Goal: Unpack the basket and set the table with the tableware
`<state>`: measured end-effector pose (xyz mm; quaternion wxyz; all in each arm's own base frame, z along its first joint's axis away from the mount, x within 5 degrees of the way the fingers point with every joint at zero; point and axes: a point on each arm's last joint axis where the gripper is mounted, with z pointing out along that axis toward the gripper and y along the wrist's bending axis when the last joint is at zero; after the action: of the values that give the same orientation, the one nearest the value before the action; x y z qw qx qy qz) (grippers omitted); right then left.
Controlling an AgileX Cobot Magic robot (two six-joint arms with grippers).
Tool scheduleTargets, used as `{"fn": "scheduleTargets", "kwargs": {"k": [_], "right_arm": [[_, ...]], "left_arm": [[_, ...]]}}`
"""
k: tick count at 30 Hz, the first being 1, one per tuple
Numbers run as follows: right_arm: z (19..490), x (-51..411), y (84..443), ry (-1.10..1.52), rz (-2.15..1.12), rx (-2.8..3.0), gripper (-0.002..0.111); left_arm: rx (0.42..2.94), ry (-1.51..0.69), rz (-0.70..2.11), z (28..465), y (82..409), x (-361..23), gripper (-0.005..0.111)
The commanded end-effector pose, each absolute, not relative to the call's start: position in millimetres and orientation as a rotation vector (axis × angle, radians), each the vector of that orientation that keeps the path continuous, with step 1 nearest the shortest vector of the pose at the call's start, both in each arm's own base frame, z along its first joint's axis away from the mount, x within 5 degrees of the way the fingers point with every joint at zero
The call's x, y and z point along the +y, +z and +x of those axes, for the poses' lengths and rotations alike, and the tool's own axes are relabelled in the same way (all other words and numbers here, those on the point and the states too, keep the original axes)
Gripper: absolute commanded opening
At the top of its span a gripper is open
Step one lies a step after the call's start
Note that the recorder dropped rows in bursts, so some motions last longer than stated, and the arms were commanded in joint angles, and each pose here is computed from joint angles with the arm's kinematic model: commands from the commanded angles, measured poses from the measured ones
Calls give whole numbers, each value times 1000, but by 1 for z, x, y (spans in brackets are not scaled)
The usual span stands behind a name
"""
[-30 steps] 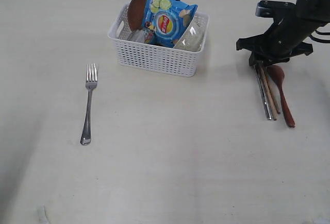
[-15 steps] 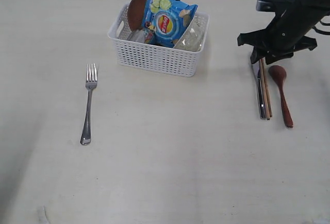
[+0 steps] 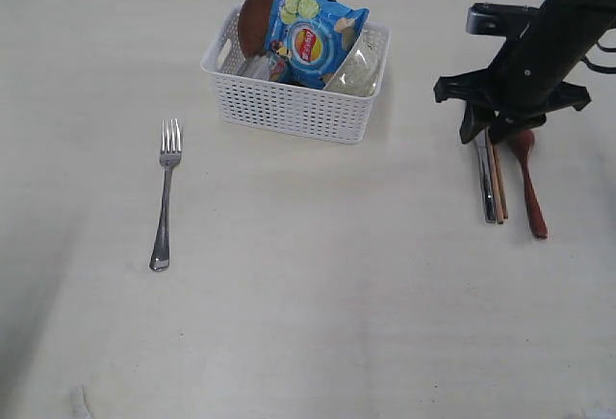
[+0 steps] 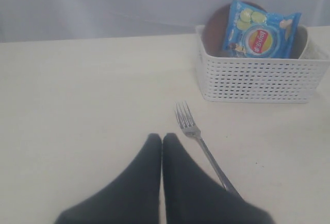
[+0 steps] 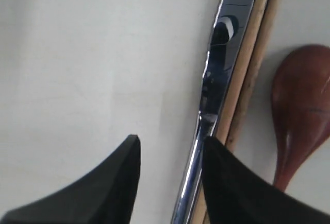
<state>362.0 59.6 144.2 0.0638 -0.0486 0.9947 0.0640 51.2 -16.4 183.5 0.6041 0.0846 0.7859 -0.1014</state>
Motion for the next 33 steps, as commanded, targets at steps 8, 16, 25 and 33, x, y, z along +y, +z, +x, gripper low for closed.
{"fn": "scheduleTargets", "kwargs": {"k": [8,16,25,33], "right_arm": [[350,56,116,175,-123,3024,38],[350,55,85,164,-116,3085,38],[353,57,82,184,-88,3080,38],[351,59,86,209,-94,3086,38]], "left_arm": [[1817,-240,198,51,183,-17,0],[1817,-240,198,51,183,-17,0],[1817,-239,200,51,183,-17,0],[1817,-239,200,51,183,-17,0]]}}
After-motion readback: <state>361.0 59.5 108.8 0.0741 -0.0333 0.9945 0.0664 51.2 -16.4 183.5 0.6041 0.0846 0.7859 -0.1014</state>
